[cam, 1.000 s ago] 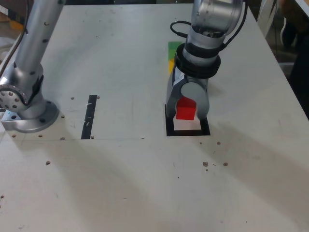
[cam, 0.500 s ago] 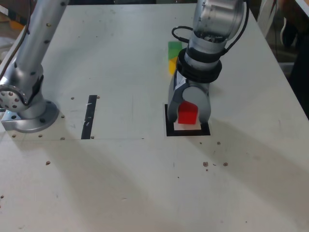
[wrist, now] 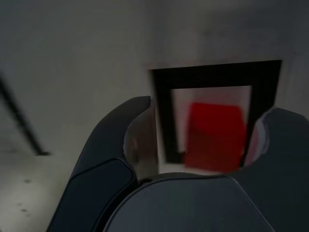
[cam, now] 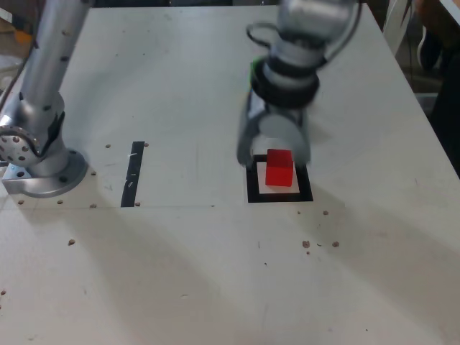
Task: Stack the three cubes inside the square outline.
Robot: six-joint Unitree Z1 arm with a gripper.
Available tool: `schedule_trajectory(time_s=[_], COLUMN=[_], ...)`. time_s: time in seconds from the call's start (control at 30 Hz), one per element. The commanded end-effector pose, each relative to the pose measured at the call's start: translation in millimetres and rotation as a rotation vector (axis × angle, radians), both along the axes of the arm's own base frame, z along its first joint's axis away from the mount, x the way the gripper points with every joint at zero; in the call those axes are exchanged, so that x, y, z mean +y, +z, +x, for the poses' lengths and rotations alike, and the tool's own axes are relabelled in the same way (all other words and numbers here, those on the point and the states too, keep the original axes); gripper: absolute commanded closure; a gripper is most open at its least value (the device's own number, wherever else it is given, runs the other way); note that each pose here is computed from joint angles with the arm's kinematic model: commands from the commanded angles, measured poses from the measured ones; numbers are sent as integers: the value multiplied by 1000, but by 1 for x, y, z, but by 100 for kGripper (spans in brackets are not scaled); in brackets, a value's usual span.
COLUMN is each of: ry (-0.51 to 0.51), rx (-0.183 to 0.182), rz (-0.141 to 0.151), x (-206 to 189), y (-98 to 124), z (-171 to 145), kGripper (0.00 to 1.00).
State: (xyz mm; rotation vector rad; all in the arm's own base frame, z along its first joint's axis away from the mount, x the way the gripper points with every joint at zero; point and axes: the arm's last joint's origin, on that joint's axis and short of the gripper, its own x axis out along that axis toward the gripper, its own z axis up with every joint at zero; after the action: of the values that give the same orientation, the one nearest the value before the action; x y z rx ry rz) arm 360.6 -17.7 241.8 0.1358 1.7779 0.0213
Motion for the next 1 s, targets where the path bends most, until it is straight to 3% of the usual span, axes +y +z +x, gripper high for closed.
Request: schedule_trajectory(time_s=[0.0,0.2,0.3,0.6,0.8,0.97], ry=[-4,-20,-9,36,33,24], rx=[-10,-43,-49,-26,20,27], rz=[13,69,81,59,41,30], x=[8,56,94,213,237,246], y=[12,41,50,37,12,1], z=[-5,-7,-8,-9,-3,1], kGripper=[9,5,4,4,4,6])
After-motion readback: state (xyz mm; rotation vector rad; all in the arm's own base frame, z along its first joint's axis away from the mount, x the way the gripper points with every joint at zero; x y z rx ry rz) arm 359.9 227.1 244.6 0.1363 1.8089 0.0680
